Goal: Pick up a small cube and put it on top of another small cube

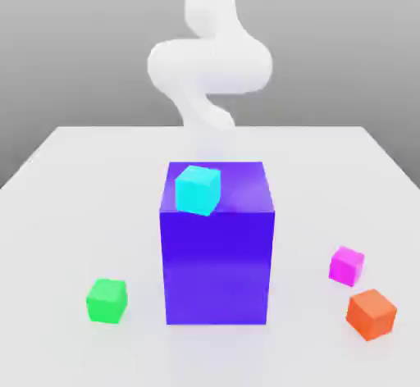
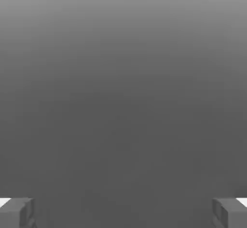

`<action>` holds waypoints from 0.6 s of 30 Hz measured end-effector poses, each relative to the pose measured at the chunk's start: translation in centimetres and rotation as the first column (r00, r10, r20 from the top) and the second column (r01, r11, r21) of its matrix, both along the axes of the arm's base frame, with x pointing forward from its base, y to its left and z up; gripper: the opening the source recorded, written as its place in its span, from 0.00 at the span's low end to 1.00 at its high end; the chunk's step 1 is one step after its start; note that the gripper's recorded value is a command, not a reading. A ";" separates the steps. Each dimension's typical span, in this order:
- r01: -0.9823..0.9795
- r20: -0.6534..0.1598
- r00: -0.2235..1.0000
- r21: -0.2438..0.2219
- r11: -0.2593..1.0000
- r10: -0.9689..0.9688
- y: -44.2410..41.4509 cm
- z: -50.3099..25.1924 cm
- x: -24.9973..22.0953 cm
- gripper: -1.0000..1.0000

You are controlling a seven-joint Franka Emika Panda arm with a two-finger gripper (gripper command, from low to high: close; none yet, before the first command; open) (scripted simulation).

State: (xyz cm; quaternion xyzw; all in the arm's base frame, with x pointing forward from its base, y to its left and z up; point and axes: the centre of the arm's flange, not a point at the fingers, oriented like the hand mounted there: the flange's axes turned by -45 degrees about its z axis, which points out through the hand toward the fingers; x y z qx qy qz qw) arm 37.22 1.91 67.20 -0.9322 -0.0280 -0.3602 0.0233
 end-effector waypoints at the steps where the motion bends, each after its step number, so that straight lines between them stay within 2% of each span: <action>1: -0.034 -0.027 0.999 0.004 0.999 0.034 1.0 -1.7 1.0 0.50; 9: -0.274 -0.223 0.936 0.019 0.962 0.271 9.7 -15.3 4.6 0.50; 18: -0.511 -0.430 0.775 0.007 0.860 0.464 19.1 -30.6 1.2 0.50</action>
